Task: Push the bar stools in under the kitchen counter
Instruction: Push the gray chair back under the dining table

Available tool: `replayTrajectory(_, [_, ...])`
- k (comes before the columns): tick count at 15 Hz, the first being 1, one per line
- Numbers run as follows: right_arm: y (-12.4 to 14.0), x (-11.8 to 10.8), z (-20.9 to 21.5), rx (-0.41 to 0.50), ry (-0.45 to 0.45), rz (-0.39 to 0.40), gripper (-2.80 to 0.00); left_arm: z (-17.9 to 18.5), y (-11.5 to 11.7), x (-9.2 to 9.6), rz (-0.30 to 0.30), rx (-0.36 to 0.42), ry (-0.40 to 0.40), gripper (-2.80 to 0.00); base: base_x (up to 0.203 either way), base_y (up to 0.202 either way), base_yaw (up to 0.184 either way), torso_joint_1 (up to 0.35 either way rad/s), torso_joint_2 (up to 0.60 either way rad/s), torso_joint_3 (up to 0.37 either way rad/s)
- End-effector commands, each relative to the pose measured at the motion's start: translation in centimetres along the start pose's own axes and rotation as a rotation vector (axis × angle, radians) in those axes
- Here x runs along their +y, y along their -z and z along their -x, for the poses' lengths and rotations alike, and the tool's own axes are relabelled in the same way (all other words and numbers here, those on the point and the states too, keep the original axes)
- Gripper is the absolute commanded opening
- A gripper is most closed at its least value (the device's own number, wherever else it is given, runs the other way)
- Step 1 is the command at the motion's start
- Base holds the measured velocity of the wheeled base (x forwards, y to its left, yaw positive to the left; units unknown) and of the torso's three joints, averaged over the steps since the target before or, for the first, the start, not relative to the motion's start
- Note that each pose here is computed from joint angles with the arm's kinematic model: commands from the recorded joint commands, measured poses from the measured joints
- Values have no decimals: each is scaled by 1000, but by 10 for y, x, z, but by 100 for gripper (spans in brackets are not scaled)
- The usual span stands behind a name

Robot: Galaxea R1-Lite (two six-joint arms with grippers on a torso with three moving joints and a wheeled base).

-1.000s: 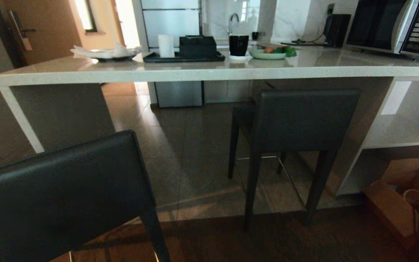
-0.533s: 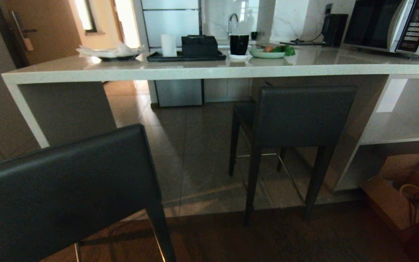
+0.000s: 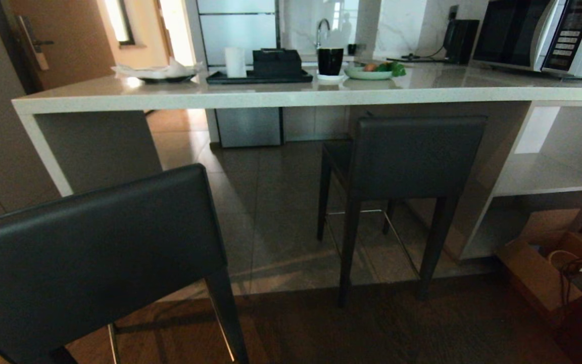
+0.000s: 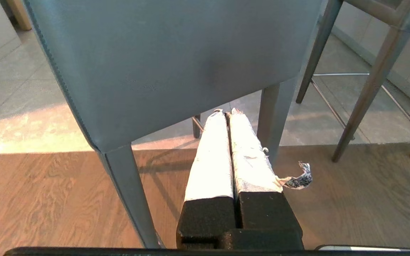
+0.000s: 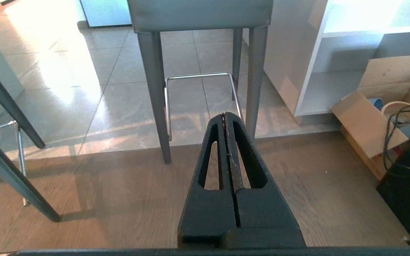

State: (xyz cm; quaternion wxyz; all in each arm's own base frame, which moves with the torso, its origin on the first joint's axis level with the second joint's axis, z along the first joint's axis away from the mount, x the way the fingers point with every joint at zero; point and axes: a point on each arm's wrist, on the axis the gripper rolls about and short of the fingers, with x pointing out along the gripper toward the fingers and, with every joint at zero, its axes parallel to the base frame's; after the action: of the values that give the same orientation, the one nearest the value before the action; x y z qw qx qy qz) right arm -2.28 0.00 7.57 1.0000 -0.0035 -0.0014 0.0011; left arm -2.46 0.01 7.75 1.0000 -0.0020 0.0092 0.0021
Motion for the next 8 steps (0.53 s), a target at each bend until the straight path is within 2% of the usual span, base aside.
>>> replayTrajectory(1, [0,0,0,1,0,1,-280,0,0,0,1,1,0,-280,0,0,0,0,0,0])
replayTrajectory(8, [0,0,0,1,0,1,-280,0,0,0,1,3,0,-280,0,0,0,0,0,0])
